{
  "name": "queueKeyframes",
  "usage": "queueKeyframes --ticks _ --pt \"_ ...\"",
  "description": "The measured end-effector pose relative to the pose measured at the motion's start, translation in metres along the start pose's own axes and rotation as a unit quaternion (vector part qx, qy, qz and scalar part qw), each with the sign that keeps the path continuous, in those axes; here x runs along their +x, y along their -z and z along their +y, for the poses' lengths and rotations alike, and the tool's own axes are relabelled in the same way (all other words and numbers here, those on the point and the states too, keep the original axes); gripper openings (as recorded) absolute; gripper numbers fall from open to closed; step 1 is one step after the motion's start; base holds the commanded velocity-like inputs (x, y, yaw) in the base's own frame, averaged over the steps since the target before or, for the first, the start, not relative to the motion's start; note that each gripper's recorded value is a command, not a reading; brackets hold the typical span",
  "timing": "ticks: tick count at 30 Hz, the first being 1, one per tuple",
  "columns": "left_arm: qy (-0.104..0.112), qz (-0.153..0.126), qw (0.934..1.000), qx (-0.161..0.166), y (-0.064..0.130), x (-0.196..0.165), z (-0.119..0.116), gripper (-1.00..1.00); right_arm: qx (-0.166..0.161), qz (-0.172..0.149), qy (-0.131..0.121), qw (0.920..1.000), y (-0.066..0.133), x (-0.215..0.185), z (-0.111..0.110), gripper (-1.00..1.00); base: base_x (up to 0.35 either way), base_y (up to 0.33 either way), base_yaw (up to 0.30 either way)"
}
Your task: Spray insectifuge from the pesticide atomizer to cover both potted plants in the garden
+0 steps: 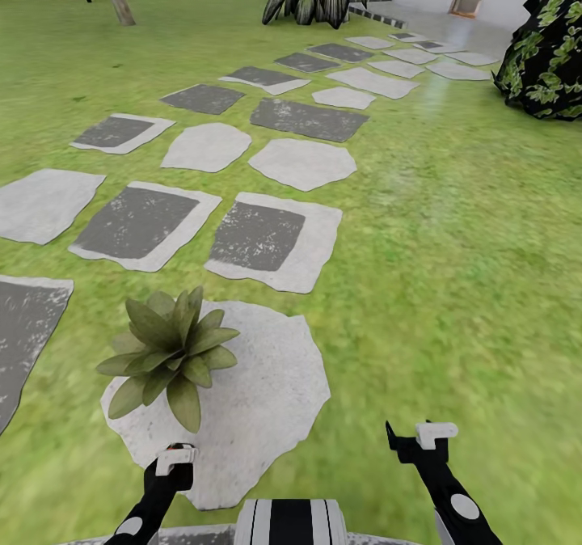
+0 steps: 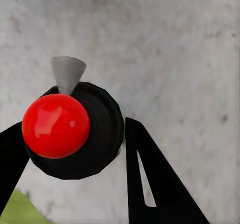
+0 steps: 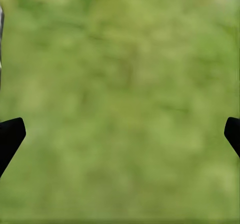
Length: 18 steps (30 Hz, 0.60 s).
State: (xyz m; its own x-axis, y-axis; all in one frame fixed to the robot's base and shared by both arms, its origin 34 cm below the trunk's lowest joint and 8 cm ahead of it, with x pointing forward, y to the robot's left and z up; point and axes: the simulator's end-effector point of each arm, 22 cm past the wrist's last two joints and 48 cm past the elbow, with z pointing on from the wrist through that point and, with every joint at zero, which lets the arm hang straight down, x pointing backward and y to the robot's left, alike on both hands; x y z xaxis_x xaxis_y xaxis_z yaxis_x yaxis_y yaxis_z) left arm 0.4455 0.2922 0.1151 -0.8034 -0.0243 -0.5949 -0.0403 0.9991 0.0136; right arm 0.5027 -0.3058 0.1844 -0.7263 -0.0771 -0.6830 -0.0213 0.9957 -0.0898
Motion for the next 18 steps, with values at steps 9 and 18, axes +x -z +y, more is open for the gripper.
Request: queueKeyframes --ticks 9,18 --pt "0.0 0.0 1.0 0.0 0.0 0.0 0.0 -1.0 0.0 0.0 0.0 1.0 0.0 0.0 0.0 1.0 0.0 0.0 0.0" --pt "-0.01 0.016 0.9998 -0.001 0.027 0.029 0.01 -1.0 0.002 -0.019 -0.001 0.9998 0.004 -0.02 -0.002 1.0 0.0 0.0 0.0"
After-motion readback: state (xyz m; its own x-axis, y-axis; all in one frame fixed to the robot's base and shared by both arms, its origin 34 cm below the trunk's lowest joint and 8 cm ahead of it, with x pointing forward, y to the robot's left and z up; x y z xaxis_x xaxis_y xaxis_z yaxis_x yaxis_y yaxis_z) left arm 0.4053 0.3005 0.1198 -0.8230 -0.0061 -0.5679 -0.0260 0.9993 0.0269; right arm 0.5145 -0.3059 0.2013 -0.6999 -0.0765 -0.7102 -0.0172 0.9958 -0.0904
